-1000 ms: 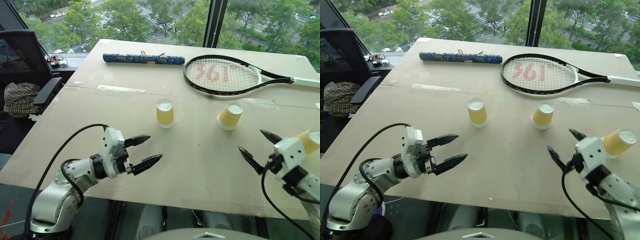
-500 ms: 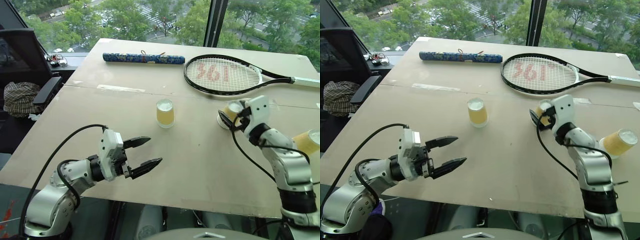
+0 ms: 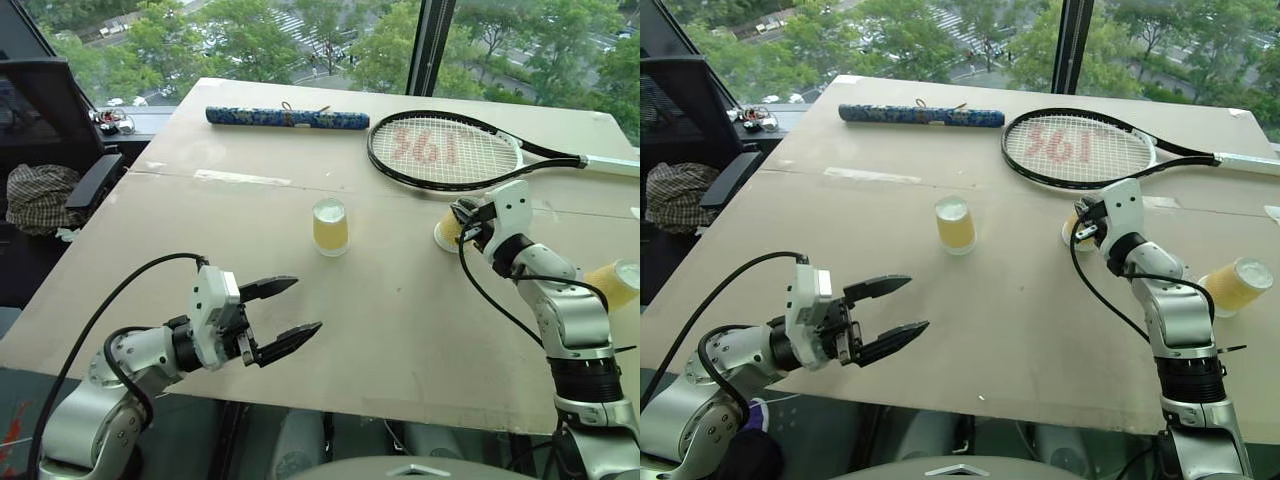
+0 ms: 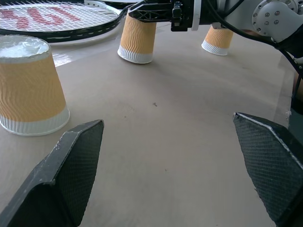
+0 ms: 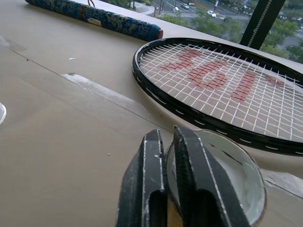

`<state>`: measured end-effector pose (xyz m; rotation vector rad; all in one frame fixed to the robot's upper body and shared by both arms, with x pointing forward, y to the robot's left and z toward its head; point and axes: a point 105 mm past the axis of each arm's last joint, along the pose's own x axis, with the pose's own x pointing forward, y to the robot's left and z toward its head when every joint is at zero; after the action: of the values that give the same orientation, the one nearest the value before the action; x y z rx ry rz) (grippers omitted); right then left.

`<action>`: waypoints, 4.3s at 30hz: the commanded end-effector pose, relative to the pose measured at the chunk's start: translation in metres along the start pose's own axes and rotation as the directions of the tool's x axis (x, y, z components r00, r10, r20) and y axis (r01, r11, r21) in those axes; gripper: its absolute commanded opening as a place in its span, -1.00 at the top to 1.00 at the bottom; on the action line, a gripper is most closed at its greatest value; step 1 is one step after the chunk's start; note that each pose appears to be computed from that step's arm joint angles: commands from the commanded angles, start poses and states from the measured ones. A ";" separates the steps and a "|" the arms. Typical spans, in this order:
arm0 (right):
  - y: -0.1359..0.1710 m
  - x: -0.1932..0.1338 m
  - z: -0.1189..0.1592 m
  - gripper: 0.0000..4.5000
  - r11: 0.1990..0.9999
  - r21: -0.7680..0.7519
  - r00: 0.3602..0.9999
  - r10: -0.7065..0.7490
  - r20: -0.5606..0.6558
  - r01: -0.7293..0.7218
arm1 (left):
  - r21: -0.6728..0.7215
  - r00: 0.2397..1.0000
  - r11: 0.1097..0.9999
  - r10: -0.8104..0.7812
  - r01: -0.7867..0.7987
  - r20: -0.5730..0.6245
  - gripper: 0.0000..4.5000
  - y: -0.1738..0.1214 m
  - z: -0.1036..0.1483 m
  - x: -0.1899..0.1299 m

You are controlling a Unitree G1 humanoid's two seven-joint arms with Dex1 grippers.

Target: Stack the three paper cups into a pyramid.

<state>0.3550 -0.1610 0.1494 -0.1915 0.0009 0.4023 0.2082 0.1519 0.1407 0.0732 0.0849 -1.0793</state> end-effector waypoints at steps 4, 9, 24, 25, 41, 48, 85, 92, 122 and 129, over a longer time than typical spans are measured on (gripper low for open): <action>-0.007 -0.009 0.004 0.15 1.000 0.007 1.000 0.019 0.016 -0.019 | 0.054 1.000 0.999 -0.007 0.006 0.025 -1.00 0.004 0.010 -0.002; -0.013 -0.012 0.013 -0.84 1.000 -0.026 0.999 -0.014 0.050 0.016 | 0.058 1.000 0.998 -0.008 0.007 0.028 -1.00 0.004 0.012 0.000; -0.030 -0.006 -0.005 -0.98 0.988 -0.002 0.988 -0.154 0.021 0.154 | 0.063 0.999 0.998 0.022 -0.024 0.036 -1.00 0.006 0.012 -0.001; -0.030 -0.005 -0.011 -0.98 0.987 0.020 0.987 -0.159 0.001 0.159 | 0.063 0.999 0.998 0.025 -0.028 0.036 -1.00 0.006 0.012 -0.001; 0.015 -0.040 0.008 0.00 0.961 0.033 0.958 0.272 0.090 -0.276 | 0.056 0.998 0.997 0.058 -0.060 0.039 -1.00 0.010 0.007 -0.014; 0.050 -0.062 -0.022 0.00 0.931 -0.033 0.932 0.362 -0.025 -0.363 | 0.040 0.980 0.979 0.196 -0.198 0.042 -1.00 0.039 0.000 -0.023; 0.065 -0.149 0.017 -1.00 0.908 -0.117 0.908 0.411 0.079 -0.401 | 0.147 0.994 0.985 -0.076 0.086 -0.075 -0.48 0.136 0.003 0.120; 0.068 -0.156 0.015 -1.00 0.933 -0.082 0.931 0.356 0.084 -0.349 | 0.120 0.956 0.949 -0.293 0.290 0.005 -0.21 0.097 0.017 0.129; 0.045 -0.182 0.005 -1.00 0.956 -0.100 0.961 0.275 -0.007 -0.274 | 0.161 0.934 0.920 -0.349 0.356 -0.072 -0.60 0.061 -0.011 0.175; 0.022 -0.183 0.009 -1.00 0.993 -0.057 0.993 0.109 0.039 -0.106 | 0.175 0.952 0.939 -0.306 0.295 0.033 -0.99 0.069 0.018 0.157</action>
<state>0.1763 -0.2015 0.1522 -0.2308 -0.0089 0.5768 0.3460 0.0411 0.1210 0.2039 0.0262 -1.3873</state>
